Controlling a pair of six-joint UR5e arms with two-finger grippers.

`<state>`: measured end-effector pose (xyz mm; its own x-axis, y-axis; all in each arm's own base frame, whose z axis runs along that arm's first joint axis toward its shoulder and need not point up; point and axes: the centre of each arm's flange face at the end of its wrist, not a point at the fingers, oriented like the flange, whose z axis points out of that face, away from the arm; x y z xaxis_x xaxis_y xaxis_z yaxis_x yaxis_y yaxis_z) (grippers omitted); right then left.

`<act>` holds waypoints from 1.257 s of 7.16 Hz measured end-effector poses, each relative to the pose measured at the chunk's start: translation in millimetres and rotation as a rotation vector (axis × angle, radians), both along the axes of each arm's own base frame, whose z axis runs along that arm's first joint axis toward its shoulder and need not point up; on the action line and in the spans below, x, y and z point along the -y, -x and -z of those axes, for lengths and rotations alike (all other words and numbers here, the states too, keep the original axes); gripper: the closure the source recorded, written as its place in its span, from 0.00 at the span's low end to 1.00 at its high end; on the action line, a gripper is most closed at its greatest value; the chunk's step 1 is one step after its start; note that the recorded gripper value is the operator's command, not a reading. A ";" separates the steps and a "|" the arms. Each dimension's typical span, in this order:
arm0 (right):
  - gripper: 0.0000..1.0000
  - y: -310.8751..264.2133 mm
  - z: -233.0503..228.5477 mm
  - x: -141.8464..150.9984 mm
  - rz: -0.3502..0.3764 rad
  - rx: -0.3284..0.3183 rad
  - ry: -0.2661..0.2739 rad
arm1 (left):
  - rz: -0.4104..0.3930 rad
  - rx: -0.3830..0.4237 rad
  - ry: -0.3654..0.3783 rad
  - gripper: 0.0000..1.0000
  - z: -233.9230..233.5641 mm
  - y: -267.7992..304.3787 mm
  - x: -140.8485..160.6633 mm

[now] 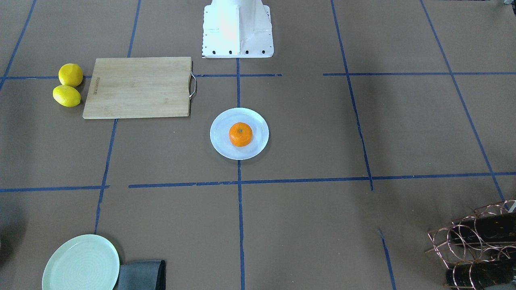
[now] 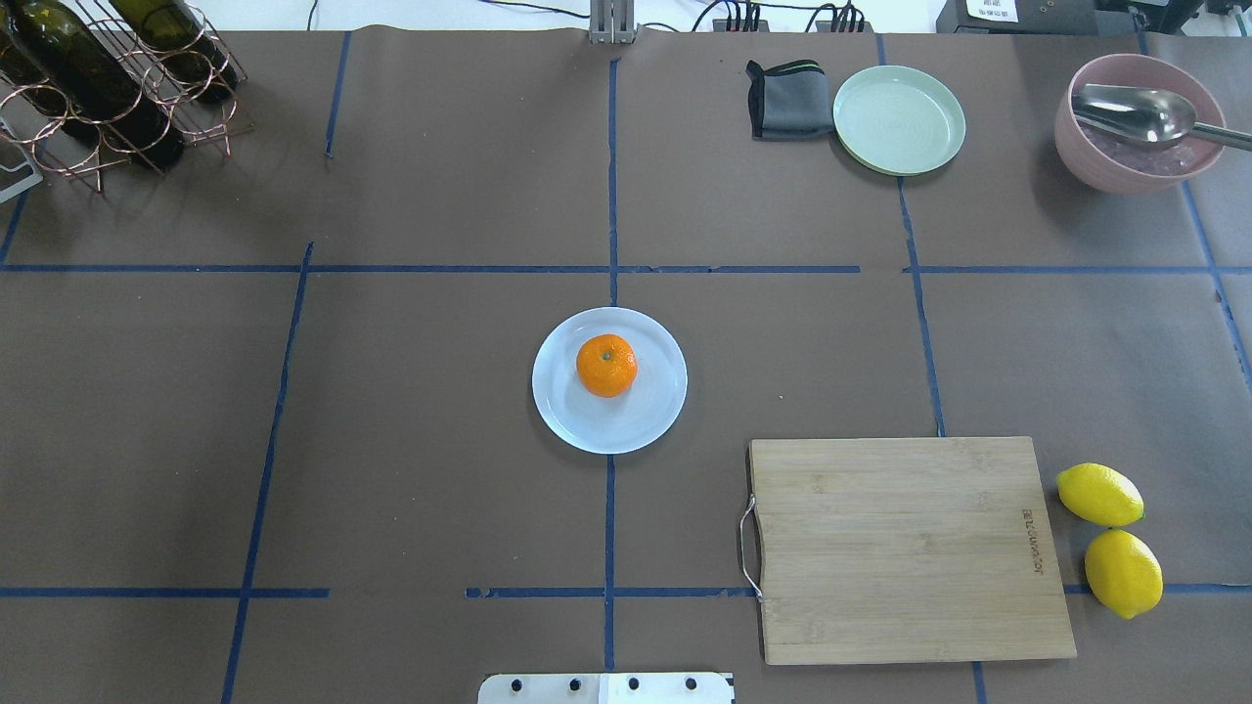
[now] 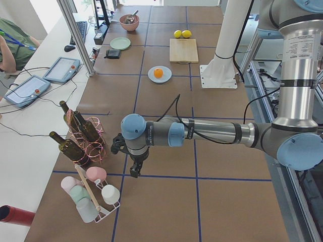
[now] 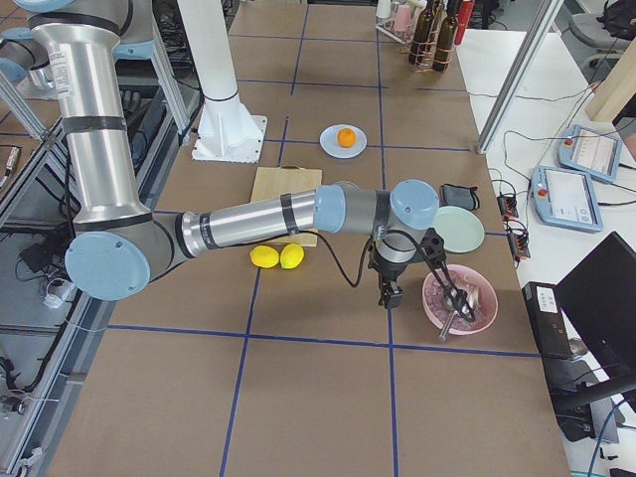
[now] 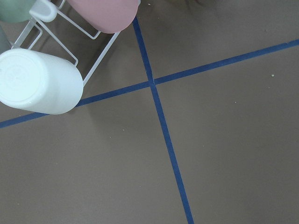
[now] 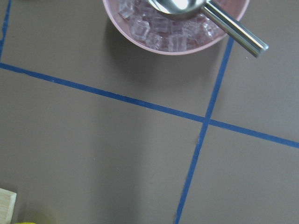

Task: Pick orange to plate

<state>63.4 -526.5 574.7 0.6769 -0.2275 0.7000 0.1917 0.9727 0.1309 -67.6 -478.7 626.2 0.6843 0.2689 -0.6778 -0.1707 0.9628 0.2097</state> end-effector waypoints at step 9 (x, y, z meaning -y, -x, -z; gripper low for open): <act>0.00 -11.1 -55.7 -23.6 -0.154 -0.012 0.103 | 0.014 0.002 -0.006 0.00 2.9 7.3 1.6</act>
